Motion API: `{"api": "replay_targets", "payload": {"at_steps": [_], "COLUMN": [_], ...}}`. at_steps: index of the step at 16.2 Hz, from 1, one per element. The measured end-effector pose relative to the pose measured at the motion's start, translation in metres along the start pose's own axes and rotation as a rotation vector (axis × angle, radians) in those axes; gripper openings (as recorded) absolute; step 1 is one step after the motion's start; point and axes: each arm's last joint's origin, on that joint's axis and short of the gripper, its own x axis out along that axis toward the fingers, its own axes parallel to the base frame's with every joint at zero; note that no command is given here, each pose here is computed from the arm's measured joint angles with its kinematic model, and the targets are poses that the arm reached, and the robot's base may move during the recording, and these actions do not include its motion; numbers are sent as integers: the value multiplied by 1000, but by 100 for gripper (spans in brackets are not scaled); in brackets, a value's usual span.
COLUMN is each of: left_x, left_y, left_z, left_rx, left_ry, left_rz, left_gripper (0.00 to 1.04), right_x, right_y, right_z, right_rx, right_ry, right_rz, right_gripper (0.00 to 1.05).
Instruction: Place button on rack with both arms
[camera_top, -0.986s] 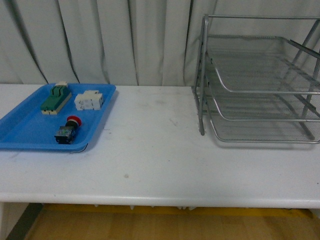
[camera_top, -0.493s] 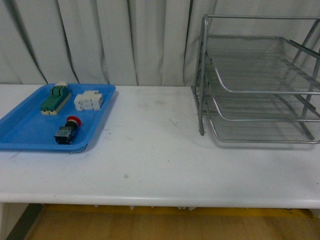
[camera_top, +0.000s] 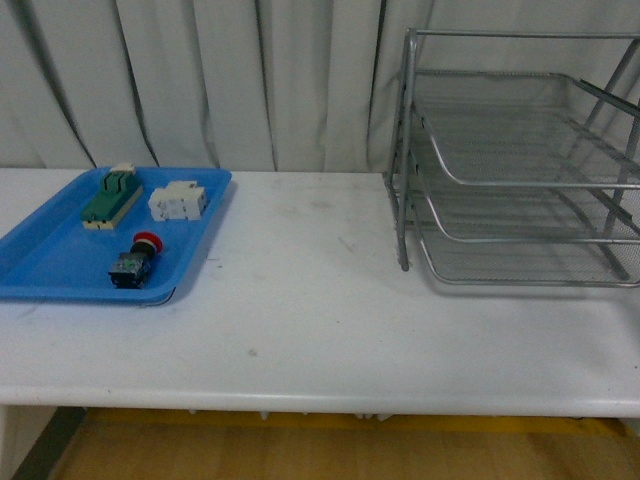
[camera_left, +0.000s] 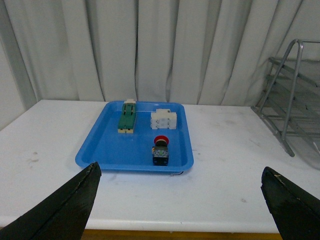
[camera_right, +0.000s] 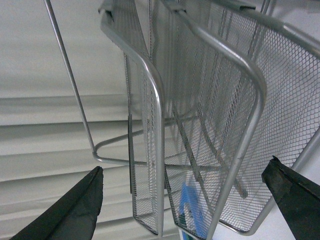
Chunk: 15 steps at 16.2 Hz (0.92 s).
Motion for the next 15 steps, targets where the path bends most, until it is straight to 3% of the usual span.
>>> {"api": "replay_targets", "payload": {"at_steps": [5,15], "left_x": [0,0], "left_y": [0,0], "left_z": [0,0], "left_rx": [0,0], "left_ry": [0,0], "left_rz": [0,0], "left_gripper": [98,98], "right_x": [10,33], "right_y": [-14,-24], "right_z": [-17,-20], "right_rx": [-11,-59], "right_ry": [49,66], "right_rz": [-37,-30], "right_gripper": [98,98]}}
